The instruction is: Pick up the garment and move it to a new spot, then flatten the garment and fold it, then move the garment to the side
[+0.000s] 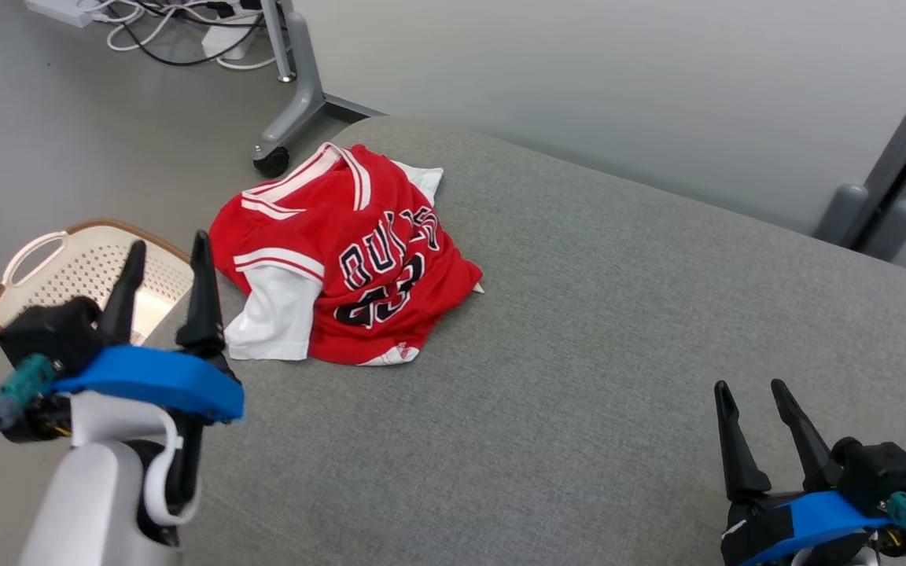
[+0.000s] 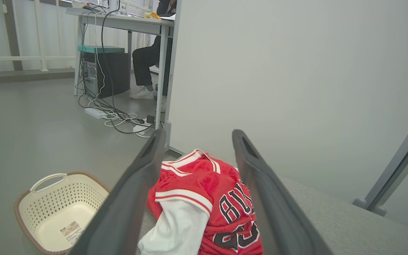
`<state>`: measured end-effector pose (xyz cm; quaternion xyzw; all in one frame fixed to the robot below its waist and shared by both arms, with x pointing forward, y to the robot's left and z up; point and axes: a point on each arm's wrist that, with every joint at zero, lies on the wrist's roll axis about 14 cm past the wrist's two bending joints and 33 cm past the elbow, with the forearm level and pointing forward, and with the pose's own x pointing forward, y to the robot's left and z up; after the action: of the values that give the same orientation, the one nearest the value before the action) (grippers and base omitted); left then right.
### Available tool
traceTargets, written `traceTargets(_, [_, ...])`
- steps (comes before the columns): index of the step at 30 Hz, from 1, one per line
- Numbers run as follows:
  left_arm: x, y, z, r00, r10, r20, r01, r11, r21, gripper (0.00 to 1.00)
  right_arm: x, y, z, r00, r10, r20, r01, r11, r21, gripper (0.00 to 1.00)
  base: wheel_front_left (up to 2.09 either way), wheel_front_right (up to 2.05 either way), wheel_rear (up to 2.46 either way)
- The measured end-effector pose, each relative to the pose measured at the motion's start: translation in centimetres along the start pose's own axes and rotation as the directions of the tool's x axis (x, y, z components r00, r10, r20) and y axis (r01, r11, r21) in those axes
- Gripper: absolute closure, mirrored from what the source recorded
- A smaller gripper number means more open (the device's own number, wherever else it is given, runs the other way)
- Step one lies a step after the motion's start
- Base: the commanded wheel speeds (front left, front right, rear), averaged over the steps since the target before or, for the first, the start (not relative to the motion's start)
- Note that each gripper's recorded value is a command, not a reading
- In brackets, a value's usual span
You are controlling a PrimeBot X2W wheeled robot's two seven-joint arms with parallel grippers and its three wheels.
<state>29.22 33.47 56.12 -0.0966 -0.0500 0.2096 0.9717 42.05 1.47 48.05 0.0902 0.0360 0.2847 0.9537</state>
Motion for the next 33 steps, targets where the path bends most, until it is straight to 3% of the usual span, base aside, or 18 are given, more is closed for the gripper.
traceTargets(5, [4.4, 0.9, 2.6, 0.999, -0.001, -0.044, 0.004, 0.997, 0.079, 0.0, -0.7, -1.8, -0.1, 0.999, -0.046, 0.006, 0.046, 0.999, -0.006, 0.0, 0.0, 0.0, 0.0])
traceTargets(10, [8.5, 1.6, 0.0, 0.98, 0.028, -0.197, -0.014, 0.997, 0.074, 0.0, -1.2, -4.4, 0.1, 0.994, -0.111, 0.024, 0.111, 0.994, -0.016, 0.0, 0.0, 0.0, 0.0])
traceTargets(11, [9.3, 1.8, -0.7, 0.974, 0.039, -0.224, -0.036, 0.999, 0.019, 0.0, -1.4, -5.0, 0.1, 0.992, -0.126, 0.025, 0.126, 0.992, -0.019, 0.0, 0.0, 0.0, 0.0])
traceTargets(23, [14.4, 2.5, -14.1, 0.817, 0.127, -0.563, -0.105, 0.992, 0.071, 0.0, -3.3, -12.5, -1.9, 0.95, -0.312, -0.02, 0.311, 0.949, -0.055, 0.0, 0.0, 0.0, 0.0])
traceTargets(30, [13.7, 4.4, -19.2, 0.682, 0.236, -0.692, -0.136, 0.971, 0.197, 0.0, -4.7, -15.1, -2.6, 0.922, -0.385, -0.032, 0.382, 0.921, -0.068, 0.0, 0.0, 0.0, 0.0])
traceTargets(31, [13.2, 4.4, -20.0, 0.651, 0.239, -0.721, -0.145, 0.971, 0.191, 0.79, -4.9, -15.3, -2.6, 0.92, -0.39, -0.033, 0.387, 0.92, -0.066, 0.0, 0.0, 0.0, 0.0])
traceTargets(32, [12.7, 4.4, -20.6, 0.626, 0.237, -0.742, -0.152, 0.971, 0.182, 1.0, -5.0, -15.3, -2.6, 0.919, -0.393, -0.031, 0.391, 0.918, -0.063, 0.0, 0.0, 0.0, 0.0])
traceTargets(33, [12.4, 4.3, -20.9, 0.611, 0.236, -0.756, -0.156, 0.972, 0.177, 1.0, -5.1, -15.4, -2.6, 0.918, -0.396, -0.033, 0.393, 0.917, -0.061, 0.0, 0.0, 0.0, 0.0])
